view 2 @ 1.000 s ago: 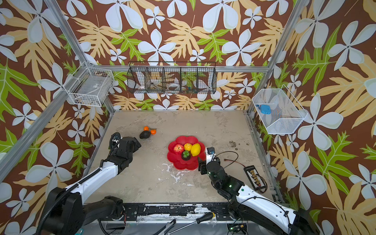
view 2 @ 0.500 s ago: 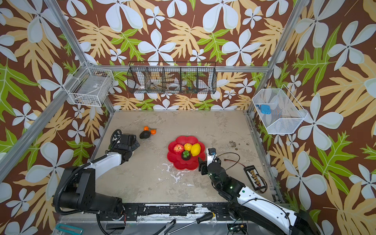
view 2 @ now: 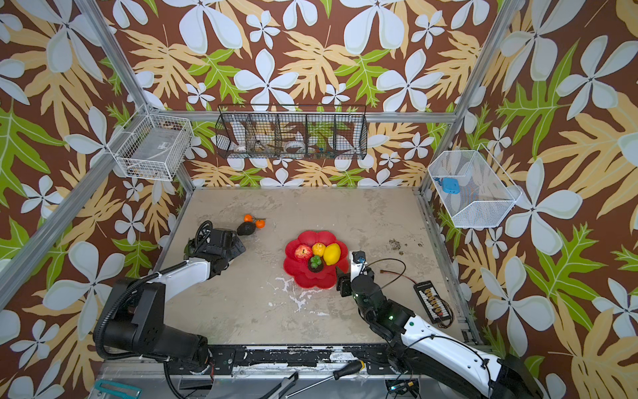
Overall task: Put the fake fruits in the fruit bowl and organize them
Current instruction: 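Move the left gripper over the cream pear while the right gripper withdraws, then lower the left gripper and close it on the cream pear, then lift the cream pear toward the right gripper while the right gripper approaches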
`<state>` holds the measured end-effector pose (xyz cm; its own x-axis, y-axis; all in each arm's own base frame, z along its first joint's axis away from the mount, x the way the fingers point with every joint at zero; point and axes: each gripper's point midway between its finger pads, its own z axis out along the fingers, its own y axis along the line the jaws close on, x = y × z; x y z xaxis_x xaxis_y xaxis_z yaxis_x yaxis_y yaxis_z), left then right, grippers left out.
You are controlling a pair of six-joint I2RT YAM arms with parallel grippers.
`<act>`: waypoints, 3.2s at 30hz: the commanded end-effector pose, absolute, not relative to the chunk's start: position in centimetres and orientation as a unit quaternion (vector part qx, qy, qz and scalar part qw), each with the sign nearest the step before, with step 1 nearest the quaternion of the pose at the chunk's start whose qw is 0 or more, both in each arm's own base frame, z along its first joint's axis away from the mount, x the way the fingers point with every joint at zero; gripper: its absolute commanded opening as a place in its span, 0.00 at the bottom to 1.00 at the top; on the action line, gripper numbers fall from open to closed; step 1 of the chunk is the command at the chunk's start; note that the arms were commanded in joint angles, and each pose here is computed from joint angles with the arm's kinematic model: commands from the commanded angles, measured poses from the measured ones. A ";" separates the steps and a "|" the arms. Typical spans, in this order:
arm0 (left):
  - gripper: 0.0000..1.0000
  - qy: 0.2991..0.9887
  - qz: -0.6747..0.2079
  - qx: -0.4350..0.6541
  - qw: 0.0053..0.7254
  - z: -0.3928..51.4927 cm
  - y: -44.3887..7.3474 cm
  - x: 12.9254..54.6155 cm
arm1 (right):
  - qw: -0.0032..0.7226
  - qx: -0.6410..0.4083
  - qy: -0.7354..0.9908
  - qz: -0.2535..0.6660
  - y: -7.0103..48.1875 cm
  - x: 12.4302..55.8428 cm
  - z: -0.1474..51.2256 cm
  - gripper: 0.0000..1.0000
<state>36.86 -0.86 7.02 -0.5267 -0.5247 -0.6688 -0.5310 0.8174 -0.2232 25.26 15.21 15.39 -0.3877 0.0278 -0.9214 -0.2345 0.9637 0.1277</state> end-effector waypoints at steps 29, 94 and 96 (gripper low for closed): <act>0.83 0.891 0.018 -0.280 0.356 4.0 -1.4 37.5 | 0.550 -0.060 0.825 0.115 15.4 25.6 15.2 0.70; 0.62 0.610 -0.432 0.286 0.600 20.6 -26.3 20.1 | 0.444 -0.295 0.762 0.369 28.6 21.4 24.7 0.36; 0.62 0.605 -0.435 0.289 0.601 20.8 -26.3 19.9 | 0.439 -0.303 0.760 0.370 28.8 21.2 24.6 0.32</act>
<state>20.68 -26.07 19.04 -0.1676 -0.1363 -0.9764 0.8406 0.4977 -0.2138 22.04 27.97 23.88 -0.4633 -0.1127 -0.8790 -0.7338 0.6049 0.3092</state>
